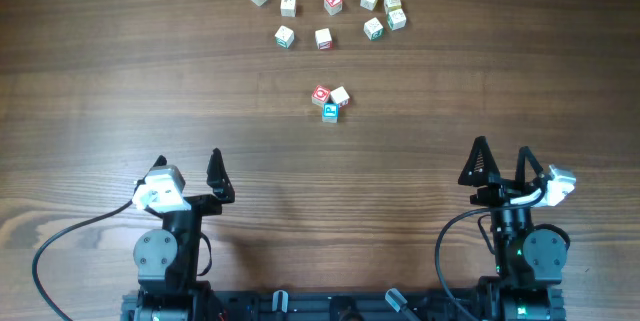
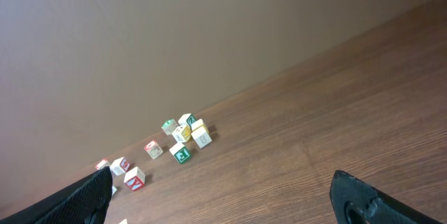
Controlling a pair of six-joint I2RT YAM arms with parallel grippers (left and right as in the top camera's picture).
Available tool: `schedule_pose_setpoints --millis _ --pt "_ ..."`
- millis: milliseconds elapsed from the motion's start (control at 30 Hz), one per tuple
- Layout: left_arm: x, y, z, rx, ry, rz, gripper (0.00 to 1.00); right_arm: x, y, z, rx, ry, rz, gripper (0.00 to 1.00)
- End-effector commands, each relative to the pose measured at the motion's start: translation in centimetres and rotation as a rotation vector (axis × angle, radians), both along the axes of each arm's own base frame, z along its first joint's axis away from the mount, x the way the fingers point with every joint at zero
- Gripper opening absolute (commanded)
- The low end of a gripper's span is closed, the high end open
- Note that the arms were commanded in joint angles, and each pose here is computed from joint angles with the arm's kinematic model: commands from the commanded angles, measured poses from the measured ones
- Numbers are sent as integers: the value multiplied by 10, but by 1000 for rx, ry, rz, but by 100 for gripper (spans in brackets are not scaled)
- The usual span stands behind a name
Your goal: Form a circle
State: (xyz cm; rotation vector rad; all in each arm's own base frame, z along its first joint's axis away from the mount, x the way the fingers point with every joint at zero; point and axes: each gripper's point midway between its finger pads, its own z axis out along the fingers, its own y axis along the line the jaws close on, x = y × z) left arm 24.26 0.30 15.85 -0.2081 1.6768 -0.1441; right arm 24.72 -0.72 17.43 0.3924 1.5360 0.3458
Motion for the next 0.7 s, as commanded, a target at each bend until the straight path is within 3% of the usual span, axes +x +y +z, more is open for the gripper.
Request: schedule_pose_setpoints --millis 0,200,267,467,667 --pt "0 0 -2 21 -2 -6 100 0 0 2 3 -11 0 100" --pt "0 0 -2 21 -2 -6 100 -1 -3 2 -31 -11 -16 100" --pt "0 0 -2 21 -2 -6 100 -1 12 0 -217 -5 70 100" --pt "0 0 -2 21 -2 -6 100 -2 34 0 -536 -30 154 100" --pt "0 0 -2 21 -2 -6 100 -2 34 1 -520 -31 153 100"
